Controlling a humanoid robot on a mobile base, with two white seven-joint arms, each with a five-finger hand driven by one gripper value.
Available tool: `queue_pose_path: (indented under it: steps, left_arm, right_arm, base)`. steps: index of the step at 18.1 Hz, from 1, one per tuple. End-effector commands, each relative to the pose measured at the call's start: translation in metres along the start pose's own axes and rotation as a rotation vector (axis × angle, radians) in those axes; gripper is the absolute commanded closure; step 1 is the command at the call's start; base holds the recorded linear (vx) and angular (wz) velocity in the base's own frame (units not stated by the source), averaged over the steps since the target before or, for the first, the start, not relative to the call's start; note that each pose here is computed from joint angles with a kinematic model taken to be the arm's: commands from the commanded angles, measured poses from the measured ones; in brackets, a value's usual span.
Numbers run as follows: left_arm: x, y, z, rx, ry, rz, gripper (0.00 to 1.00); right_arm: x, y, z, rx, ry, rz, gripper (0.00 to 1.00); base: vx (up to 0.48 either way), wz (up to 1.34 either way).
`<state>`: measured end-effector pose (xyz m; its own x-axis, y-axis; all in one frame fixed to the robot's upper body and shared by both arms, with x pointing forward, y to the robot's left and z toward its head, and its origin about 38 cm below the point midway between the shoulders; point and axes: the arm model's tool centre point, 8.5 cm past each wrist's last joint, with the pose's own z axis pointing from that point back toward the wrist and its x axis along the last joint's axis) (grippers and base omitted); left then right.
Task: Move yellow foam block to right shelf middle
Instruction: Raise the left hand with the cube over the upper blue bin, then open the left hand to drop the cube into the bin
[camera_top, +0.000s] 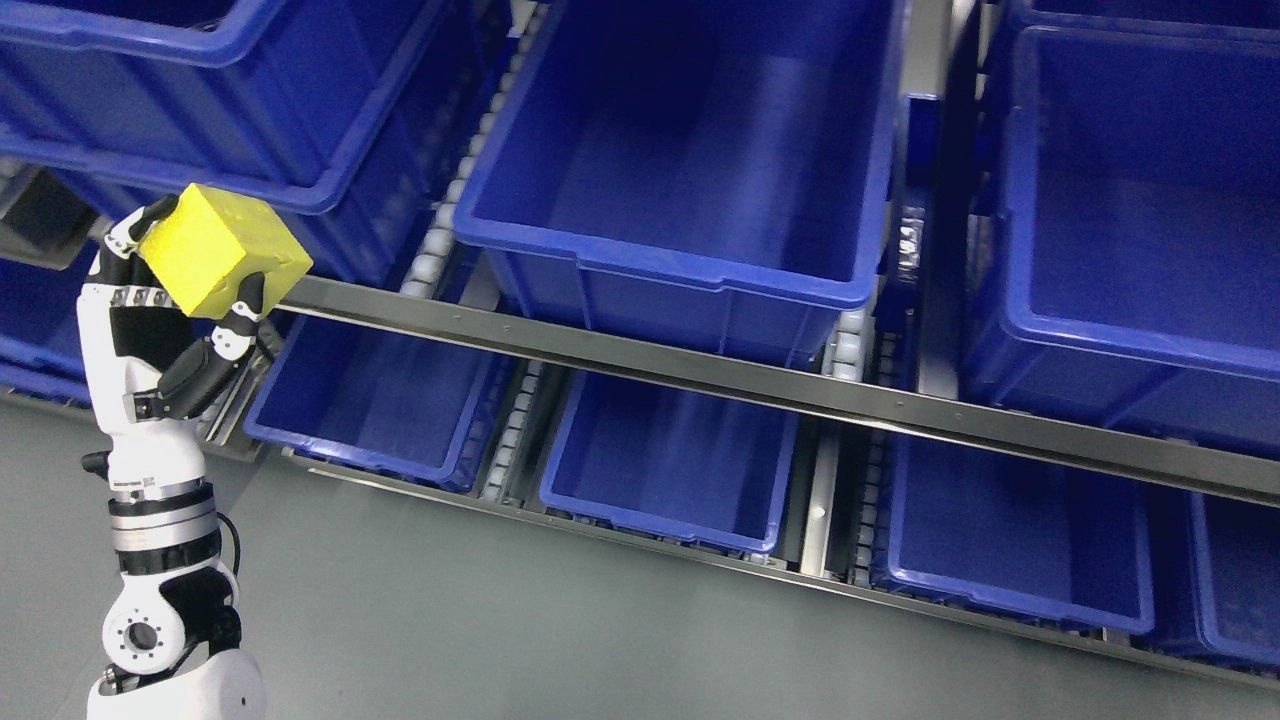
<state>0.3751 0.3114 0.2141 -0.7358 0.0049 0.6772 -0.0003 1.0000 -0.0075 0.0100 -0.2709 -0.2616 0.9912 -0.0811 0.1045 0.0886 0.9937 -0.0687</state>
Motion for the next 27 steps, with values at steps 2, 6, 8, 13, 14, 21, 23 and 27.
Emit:
queue_pose_path:
  steps: [2, 6, 8, 13, 14, 21, 23, 27]
  left_arm:
    - [0.036, -0.043, -0.046, -0.138, -0.191, 0.039, 0.99]
    - [0.054, -0.05, -0.086, -0.157, -0.277, 0.051, 1.0]
    - [0.051, -0.064, -0.111, -0.196, -0.173, 0.098, 1.0]
    - [0.081, -0.091, -0.201, -0.28, 0.005, 0.168, 0.99]
    - [0.08, -0.105, -0.209, -0.31, 0.071, 0.178, 0.99]
    - [0.029, -0.148, -0.196, -0.186, 0.41, 0.13, 0.98]
    - [0.017, -0.145, -0.192, -0.148, 0.475, 0.113, 0.96]
    - [-0.01, -0.153, -0.18, -0.141, 0.616, 0.071, 0.7]
  right_arm:
    - [0.009, -0.011, -0.001, -0.017, -0.023, 0.001, 0.0]
    - [0.009, -0.011, -0.001, -0.017, -0.022, 0.001, 0.0]
    - [0.009, -0.011, -0.001, -0.017, -0.023, 0.002, 0.0]
    - [0.008, -0.011, -0.001, -0.017, -0.022, 0.001, 0.0]
    - [0.009, -0.011, -0.001, -0.017, -0.023, 0.001, 0.0]
    - [0.008, -0.011, -0.001, -0.017, -0.022, 0.002, 0.0]
    - [0.009, -0.011, -0.001, -0.017, -0.022, 0.001, 0.0]
    - [0.009, -0.011, -0.001, -0.017, -0.022, 0.001, 0.0]
  base:
    - [0.1, -0.69]
    - [0.086, -0.55]
    - [0.061, -0.32]
    - [0.033, -0.17]
    - [0.008, -0.05]
    - [0.001, -0.01]
    - [0.0, 0.0]
    - [0.0, 0.0]
